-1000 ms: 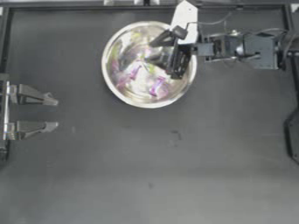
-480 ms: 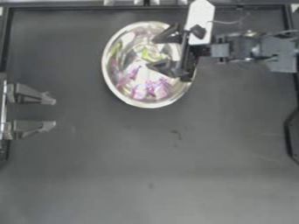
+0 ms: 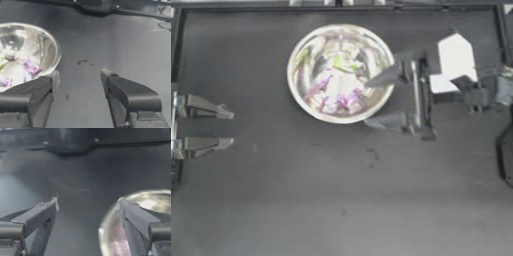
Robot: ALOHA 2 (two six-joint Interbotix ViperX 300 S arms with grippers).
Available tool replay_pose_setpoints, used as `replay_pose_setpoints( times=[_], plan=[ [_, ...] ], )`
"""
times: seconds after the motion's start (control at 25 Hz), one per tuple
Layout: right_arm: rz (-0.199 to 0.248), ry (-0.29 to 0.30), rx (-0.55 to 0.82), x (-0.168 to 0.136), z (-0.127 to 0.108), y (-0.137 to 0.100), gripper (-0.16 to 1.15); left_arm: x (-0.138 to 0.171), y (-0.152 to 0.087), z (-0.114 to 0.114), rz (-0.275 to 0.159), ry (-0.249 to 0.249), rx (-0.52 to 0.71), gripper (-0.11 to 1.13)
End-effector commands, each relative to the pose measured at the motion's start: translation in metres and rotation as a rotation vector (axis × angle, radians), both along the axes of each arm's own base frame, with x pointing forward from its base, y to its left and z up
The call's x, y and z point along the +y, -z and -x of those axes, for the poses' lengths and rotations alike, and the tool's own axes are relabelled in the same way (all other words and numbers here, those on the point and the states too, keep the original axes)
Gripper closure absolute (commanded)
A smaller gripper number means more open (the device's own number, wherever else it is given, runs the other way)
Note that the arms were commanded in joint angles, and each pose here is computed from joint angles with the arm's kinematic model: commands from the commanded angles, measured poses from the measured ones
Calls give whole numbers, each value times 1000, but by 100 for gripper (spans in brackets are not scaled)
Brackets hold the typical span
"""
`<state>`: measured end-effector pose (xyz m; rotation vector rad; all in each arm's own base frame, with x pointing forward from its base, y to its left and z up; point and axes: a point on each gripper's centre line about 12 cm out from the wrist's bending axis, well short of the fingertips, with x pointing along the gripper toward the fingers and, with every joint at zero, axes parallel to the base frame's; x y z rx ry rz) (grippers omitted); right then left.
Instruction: Put candies in bowl
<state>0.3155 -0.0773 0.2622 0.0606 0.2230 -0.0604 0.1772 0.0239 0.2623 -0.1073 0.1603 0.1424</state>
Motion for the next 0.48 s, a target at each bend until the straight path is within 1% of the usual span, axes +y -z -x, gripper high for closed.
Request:
replay_pose_setpoints(
  times=[0.04,0.24,0.48],
  plan=[
    [17,-24,-43,17,13,-17,-1,1,-15,-3,-17,0,-33,14],
    [13,-51,-55,37,30,-20,-1,0,-21,-4,-36,8,-39,14],
    [22,-80,-96,52,56,-24,-1,-4,-27,-5,-84,33,-47,14]
  ],
)
